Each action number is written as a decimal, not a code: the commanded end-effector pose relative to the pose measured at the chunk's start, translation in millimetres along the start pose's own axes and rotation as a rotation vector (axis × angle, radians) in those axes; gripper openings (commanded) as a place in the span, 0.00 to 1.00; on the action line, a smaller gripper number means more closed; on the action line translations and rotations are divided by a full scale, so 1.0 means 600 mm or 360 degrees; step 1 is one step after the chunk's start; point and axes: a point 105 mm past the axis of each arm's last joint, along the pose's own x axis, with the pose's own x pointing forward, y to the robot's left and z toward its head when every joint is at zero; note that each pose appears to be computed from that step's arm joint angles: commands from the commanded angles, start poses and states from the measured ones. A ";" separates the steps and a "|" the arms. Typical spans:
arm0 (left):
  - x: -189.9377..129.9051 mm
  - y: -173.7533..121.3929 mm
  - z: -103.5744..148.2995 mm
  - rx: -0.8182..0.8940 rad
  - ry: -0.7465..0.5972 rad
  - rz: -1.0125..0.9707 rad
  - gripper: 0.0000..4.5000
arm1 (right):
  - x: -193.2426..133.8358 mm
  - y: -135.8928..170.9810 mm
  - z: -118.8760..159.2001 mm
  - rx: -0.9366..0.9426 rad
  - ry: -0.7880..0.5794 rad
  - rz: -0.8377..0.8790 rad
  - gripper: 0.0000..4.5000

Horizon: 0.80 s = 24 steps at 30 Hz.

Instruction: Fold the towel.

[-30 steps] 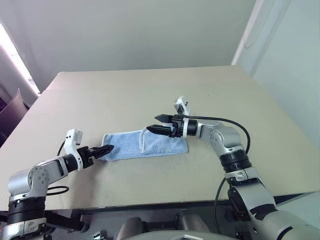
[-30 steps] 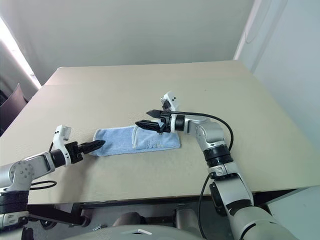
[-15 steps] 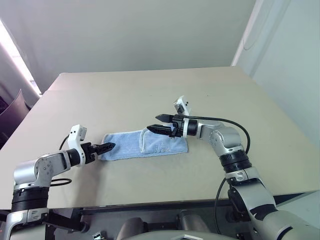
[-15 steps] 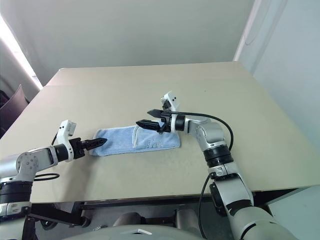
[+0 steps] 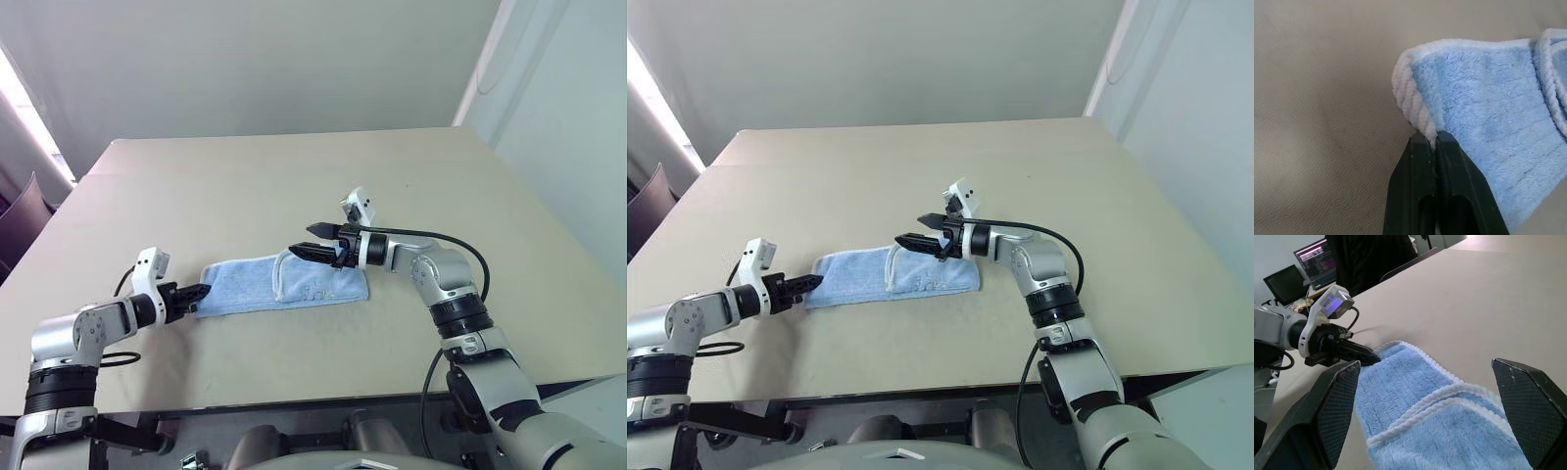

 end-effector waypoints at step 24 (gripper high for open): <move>-0.151 -0.012 0.104 0.0158 -0.0139 -0.0039 0.00 | 0.006 -0.001 0.012 0.0017 -0.0050 0.0013 1.00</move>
